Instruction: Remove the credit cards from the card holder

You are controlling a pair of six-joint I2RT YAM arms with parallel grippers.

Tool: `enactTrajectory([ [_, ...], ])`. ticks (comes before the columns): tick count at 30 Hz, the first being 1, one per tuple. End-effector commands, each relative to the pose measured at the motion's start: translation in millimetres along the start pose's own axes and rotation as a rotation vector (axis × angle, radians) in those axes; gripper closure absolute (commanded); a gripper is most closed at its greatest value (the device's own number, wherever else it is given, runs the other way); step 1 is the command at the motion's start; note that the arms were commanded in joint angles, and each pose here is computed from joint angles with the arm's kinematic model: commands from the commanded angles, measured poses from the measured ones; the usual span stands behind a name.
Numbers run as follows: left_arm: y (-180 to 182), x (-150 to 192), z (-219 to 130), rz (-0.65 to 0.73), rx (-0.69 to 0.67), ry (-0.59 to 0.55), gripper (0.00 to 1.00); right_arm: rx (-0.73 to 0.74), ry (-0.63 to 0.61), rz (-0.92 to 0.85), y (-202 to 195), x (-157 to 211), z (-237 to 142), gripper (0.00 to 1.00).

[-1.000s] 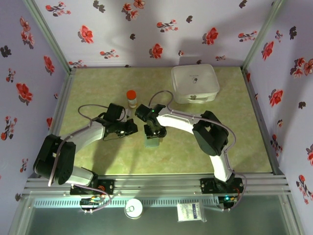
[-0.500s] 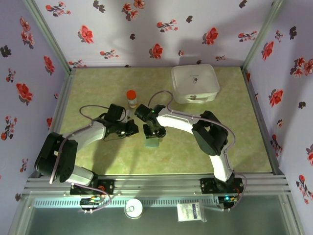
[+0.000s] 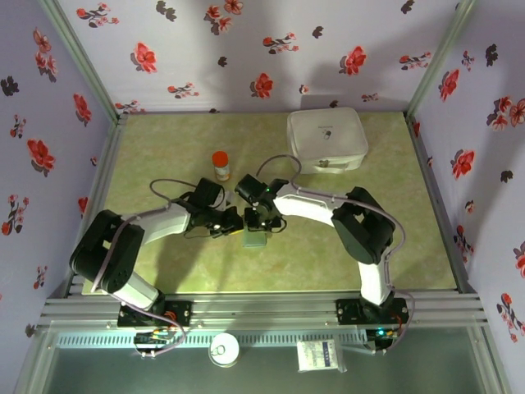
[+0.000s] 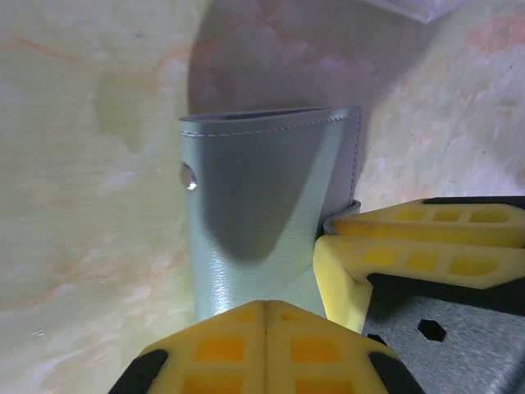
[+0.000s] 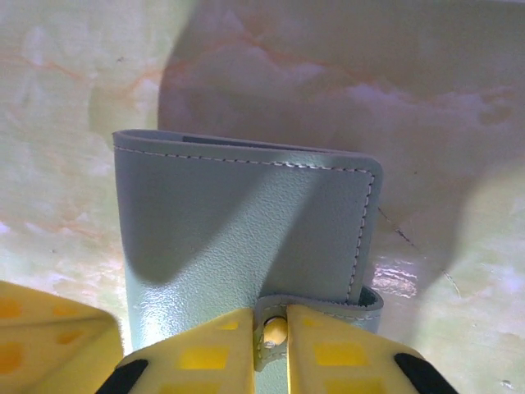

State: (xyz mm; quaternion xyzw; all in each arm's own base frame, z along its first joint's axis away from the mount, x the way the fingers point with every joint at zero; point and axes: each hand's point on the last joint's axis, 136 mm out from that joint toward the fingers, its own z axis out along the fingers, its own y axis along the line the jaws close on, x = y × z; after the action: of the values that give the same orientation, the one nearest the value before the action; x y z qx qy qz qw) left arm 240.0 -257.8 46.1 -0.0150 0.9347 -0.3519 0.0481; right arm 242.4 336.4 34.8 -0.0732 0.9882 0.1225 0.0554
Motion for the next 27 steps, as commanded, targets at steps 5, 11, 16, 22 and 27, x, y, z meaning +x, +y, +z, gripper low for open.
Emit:
enactTrajectory([
  [5,-11,0,17,-0.015,0.020,0.032,1.00,-0.016,0.057,0.050,-17,16,24,0.97],
  [11,19,10,29,-0.041,-0.103,0.088,1.00,0.019,0.034,0.041,-27,16,16,1.00],
  [16,54,25,31,-0.069,-0.198,0.135,1.00,0.146,0.013,0.014,-51,14,4,1.00],
  [22,100,42,35,-0.115,-0.319,0.179,1.00,0.360,0.009,-0.053,-85,11,-11,1.00],
  [27,111,42,33,-0.120,-0.368,0.178,1.00,0.428,-0.004,-0.098,-91,10,-23,1.00],
])
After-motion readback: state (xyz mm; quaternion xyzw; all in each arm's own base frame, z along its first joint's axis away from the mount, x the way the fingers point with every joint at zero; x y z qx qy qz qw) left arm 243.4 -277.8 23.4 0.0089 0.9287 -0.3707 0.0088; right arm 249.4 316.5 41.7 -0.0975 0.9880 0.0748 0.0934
